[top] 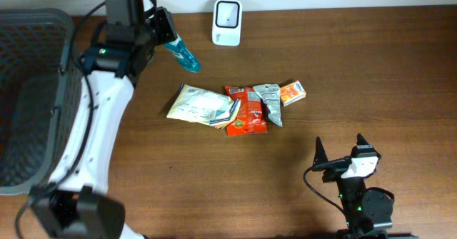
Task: Scan the item barcode
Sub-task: 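Lift the teal bottle out and set it on the table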
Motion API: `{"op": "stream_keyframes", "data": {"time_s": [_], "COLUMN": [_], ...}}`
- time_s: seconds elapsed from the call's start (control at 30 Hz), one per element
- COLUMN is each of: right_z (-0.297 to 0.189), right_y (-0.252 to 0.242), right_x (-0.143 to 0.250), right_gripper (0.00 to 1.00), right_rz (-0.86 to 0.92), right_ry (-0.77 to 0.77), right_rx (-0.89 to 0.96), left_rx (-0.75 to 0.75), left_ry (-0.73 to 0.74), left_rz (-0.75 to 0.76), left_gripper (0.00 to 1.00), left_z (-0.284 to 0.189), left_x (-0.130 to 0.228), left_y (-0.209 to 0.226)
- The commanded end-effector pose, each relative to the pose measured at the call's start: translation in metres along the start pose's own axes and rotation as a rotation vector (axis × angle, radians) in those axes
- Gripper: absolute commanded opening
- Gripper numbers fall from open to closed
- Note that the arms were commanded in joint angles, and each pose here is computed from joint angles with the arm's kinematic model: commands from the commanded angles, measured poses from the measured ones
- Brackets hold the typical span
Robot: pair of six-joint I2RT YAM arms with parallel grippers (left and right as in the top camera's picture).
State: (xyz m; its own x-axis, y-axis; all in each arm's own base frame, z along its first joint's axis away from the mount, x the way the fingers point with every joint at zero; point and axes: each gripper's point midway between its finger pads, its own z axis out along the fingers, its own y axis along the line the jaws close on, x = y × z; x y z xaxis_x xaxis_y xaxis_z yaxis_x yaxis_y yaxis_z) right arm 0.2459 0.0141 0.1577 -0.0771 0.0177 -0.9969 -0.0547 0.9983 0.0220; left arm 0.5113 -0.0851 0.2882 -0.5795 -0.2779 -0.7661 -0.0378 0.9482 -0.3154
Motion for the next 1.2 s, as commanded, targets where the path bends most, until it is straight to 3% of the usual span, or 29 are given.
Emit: {"op": "stream_keyframes", "data": {"time_s": [0.0,0.27,0.33,0.37,0.6,0.73,0.8,0.87,0.9,0.97,1.1,1.13,1.17], "right_z": [0.0,0.0,0.0,0.0,0.0,0.0,0.0,0.0,0.0,0.0,0.0,0.0,0.0], "right_y": [0.0,0.0,0.0,0.0,0.0,0.0,0.0,0.0,0.0,0.0,0.0,0.0,0.0], "right_x": [0.004,0.004,0.003,0.003,0.003,0.003,0.003,0.003,0.004,0.003,0.003,0.004,0.003], "right_gripper": [0.99,0.98,0.98,0.99,0.99,0.99,0.99,0.98,0.99,0.98,0.99,0.99,0.99], "right_rz": [0.0,0.0,0.0,0.0,0.0,0.0,0.0,0.0,0.0,0.0,0.0,0.0,0.0], "right_ry": [0.009,0.009,0.008,0.008,0.008,0.008,0.008,0.008,0.009,0.008,0.008,0.009,0.008], "right_rx": [0.003,0.003,0.003,0.003,0.003,0.003,0.003,0.003,0.003,0.003,0.003,0.003,0.003], "left_rx": [-0.084,-0.212,-0.228,-0.228,-0.225,-0.208,-0.19,-0.161,-0.145,-0.077,0.088,0.119,0.13], "left_ry": [-0.024,0.0,0.012,0.015,0.005,-0.071,-0.131,-0.168,-0.171,-0.15,-0.079,-0.057,-0.042], "left_rz": [0.038,0.081,0.085,0.086,0.085,0.111,0.108,0.105,0.106,0.11,0.119,0.12,0.12], "left_gripper": [0.22,0.26,0.31,0.39,0.47,0.51,0.58,0.58,0.43,0.0,0.0,0.72,0.73], "left_z": [0.037,0.106,0.112,0.113,0.113,0.094,0.069,0.037,0.025,-0.022,-0.074,-0.084,-0.09], "left_x": [0.001,0.031,0.037,0.038,0.036,0.005,-0.02,-0.037,-0.041,-0.044,-0.031,-0.026,-0.022], "left_y": [0.018,0.053,0.058,0.058,0.057,0.05,0.042,0.031,0.026,0.01,-0.02,-0.025,-0.027]}}
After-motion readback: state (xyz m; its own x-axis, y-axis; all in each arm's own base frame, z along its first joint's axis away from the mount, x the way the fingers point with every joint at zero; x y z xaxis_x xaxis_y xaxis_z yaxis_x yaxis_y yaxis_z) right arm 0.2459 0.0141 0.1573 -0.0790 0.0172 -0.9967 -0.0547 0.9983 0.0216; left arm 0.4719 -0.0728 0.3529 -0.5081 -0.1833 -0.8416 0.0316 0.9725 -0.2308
